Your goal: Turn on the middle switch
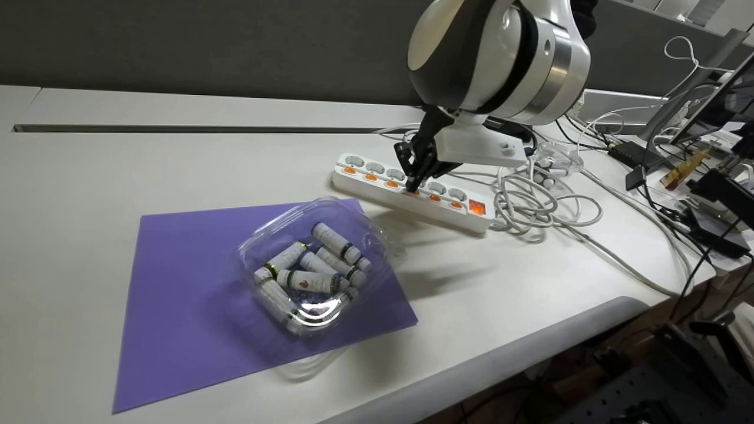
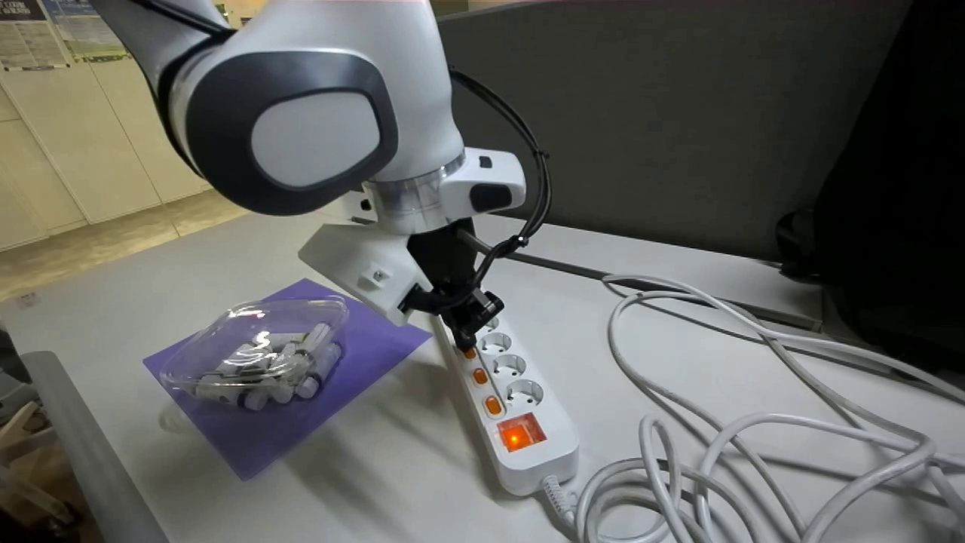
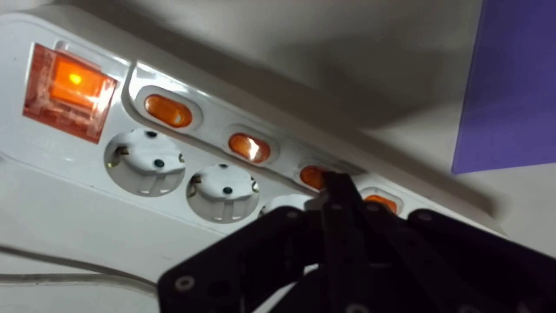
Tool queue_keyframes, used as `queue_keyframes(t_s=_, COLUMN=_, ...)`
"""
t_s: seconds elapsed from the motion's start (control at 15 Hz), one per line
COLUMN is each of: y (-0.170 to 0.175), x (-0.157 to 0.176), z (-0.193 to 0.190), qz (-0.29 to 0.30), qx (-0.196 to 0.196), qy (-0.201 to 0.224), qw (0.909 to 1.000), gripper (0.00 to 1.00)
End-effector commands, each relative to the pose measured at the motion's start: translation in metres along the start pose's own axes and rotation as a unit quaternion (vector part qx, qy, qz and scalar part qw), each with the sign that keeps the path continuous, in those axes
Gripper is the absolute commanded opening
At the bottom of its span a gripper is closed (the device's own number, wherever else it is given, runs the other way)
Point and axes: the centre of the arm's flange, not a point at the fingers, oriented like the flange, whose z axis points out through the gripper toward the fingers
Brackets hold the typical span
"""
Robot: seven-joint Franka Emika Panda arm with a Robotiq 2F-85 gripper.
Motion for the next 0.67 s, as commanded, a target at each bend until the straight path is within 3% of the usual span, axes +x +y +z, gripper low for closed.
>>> queue_keyframes(t_s=0.0, y=0.001, x=-0.007, z=0.02, qz=0.02, qx=-0.044, qy=-0.032, qw=0.9983, gripper=0.0)
queue_keyframes(t_s=0.33, y=-0.005, x=-0.018, z=0.031, qz=0.006, qx=-0.101, qy=-0.062, qw=0.993, gripper=0.0)
queue_keyframes(t_s=0.6, y=-0.007, x=-0.02, z=0.039, qz=0.01, qx=-0.107, qy=-0.117, qw=0.9874, gripper=0.0)
